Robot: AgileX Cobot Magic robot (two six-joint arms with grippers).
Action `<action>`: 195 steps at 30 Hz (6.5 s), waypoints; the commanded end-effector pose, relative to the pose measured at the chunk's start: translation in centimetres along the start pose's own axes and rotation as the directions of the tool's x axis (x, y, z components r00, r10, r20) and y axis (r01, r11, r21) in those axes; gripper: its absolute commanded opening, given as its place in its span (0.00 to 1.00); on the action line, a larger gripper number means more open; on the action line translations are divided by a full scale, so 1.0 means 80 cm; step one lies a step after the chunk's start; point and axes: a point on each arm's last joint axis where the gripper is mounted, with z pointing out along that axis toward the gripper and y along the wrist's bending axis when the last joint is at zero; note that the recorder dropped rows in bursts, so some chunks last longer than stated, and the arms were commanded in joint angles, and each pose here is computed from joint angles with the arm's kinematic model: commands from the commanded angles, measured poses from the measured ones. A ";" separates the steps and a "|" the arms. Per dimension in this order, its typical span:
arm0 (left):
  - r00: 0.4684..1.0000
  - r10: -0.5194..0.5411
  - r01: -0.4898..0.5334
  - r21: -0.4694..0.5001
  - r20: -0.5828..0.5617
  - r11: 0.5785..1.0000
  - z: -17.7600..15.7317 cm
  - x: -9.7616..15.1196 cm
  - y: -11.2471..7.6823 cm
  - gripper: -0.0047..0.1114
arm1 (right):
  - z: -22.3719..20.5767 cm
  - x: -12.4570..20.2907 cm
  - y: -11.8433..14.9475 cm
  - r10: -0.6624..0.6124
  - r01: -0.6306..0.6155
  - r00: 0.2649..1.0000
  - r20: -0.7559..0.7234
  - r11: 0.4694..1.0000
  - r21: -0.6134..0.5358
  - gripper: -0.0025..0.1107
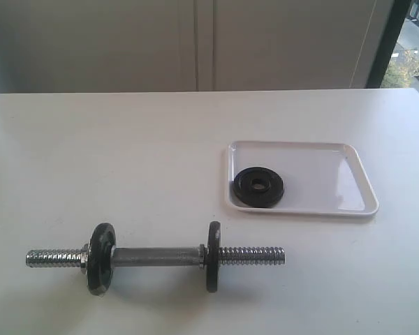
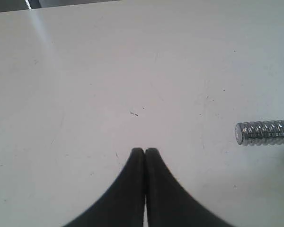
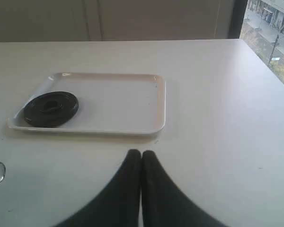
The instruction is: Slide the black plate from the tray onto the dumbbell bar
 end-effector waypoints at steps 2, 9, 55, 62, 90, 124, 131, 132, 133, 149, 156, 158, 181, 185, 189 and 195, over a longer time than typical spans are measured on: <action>1.000 0.019 -0.019 -0.013 0.004 1.000 0.000 0.001 0.001 0.04 | 0.000 0.001 0.000 0.030 -0.030 1.000 0.007 1.000 -0.002 0.02; 1.000 0.019 -0.019 -0.013 0.004 1.000 0.000 0.001 0.001 0.04 | 0.000 0.001 0.000 0.030 -0.030 1.000 0.007 1.000 -0.002 0.02; 0.790 0.051 0.025 -0.116 0.611 0.993 -0.024 -0.068 0.012 0.04 | 0.000 0.001 0.002 0.022 -0.022 1.000 0.004 0.999 -0.032 0.02; 0.583 0.043 0.093 -0.119 0.811 0.989 -0.048 -0.091 0.016 0.04 | 0.000 0.001 0.002 0.022 -0.022 1.000 0.004 0.999 -0.032 0.02; 0.403 -0.263 0.228 0.182 0.876 0.957 -0.104 -0.202 0.020 0.04 | 0.000 0.001 0.002 0.022 -0.022 1.000 0.004 0.999 -0.032 0.02; 0.875 0.436 -0.141 0.752 -0.210 0.645 0.025 -0.216 -0.071 0.04 | 0.000 0.001 0.002 0.022 -0.022 1.000 0.004 0.999 -0.032 0.02; 0.846 0.495 -0.083 0.868 -0.198 0.489 0.047 -0.248 -0.093 0.04 | 0.000 0.001 0.002 0.022 -0.022 1.000 0.004 0.999 -0.032 0.02; 0.841 0.507 -0.090 0.874 -0.191 0.478 0.050 -0.251 -0.096 0.04 | 0.000 0.001 0.002 0.022 -0.022 1.000 0.004 0.999 -0.032 0.02; 0.833 0.522 -0.101 0.879 -0.181 0.466 0.053 -0.255 -0.099 0.04 | 0.000 0.001 0.002 0.022 -0.022 1.000 0.004 0.999 -0.032 0.02; 0.469 0.863 -0.410 0.912 0.187 0.025 0.090 -0.228 -0.245 0.04 | 0.000 0.001 0.002 0.022 -0.022 1.000 0.004 0.999 -0.032 0.02; 0.367 0.926 -0.339 0.940 0.092 0.041 0.143 -0.203 -0.282 0.04 | 0.000 0.001 0.002 0.022 -0.022 1.000 0.004 0.999 -0.032 0.02; 0.350 0.932 -0.338 0.941 0.099 0.027 0.152 -0.198 -0.288 0.04 | 0.000 0.001 0.002 0.022 -0.022 1.000 0.004 0.999 -0.032 0.02; 0.247 0.952 -0.407 0.911 0.178 -0.065 0.207 -0.140 -0.311 0.85 | 0.000 0.001 0.002 0.022 -0.022 1.000 0.004 0.999 -0.032 0.02; 0.223 0.959 -0.394 0.916 0.173 -0.073 0.213 -0.130 -0.311 0.82 | 0.000 0.001 0.003 0.020 -0.020 1.000 0.004 0.999 -0.039 0.02; 0.242 0.956 -0.412 0.910 0.165 -0.053 0.218 -0.127 -0.315 0.82 | 0.000 0.001 0.003 0.020 -0.020 1.000 0.004 0.999 -0.039 0.02; 0.244 0.959 -0.403 0.915 0.143 -0.034 0.226 -0.116 -0.319 0.82 | 0.000 0.001 0.003 0.020 -0.020 1.000 0.004 0.999 -0.039 0.02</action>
